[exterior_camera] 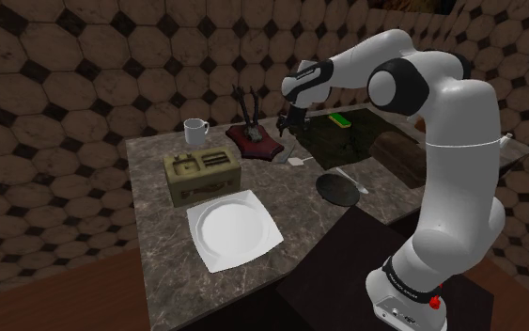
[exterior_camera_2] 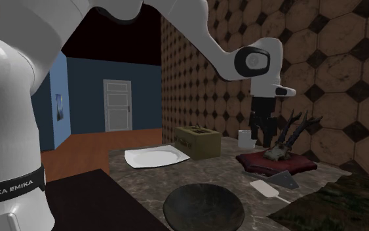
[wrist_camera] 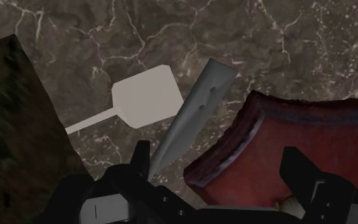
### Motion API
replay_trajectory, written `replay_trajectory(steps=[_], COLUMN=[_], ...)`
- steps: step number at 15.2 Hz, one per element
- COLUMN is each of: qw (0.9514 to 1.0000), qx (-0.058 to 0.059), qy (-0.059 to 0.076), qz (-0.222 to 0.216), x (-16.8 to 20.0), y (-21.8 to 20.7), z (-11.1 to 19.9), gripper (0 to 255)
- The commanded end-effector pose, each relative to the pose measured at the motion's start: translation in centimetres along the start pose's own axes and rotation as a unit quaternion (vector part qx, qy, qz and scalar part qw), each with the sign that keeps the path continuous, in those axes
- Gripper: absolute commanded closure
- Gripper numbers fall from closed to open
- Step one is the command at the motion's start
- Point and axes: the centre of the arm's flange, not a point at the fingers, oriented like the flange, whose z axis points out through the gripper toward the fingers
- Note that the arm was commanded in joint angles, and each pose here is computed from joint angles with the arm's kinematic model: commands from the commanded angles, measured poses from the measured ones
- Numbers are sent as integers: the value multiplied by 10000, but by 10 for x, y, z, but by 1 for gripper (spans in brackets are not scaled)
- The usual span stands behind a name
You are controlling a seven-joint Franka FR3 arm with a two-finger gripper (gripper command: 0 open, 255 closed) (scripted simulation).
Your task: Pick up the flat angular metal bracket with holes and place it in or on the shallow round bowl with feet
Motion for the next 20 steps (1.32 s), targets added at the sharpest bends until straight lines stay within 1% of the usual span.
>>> replay_trajectory(steps=[1,5,12,13,20], qw=[10000,10000,10000,10000,10000], qx=[3,3,3,3,3], qy=[5,5,4,4,4], qz=[8,8,8,8,8], x=[1,1,1,1,1], y=[-1,-1,-1,-1,-1], z=[11,30,30,30,30], gripper=[0,0,0,255,255])
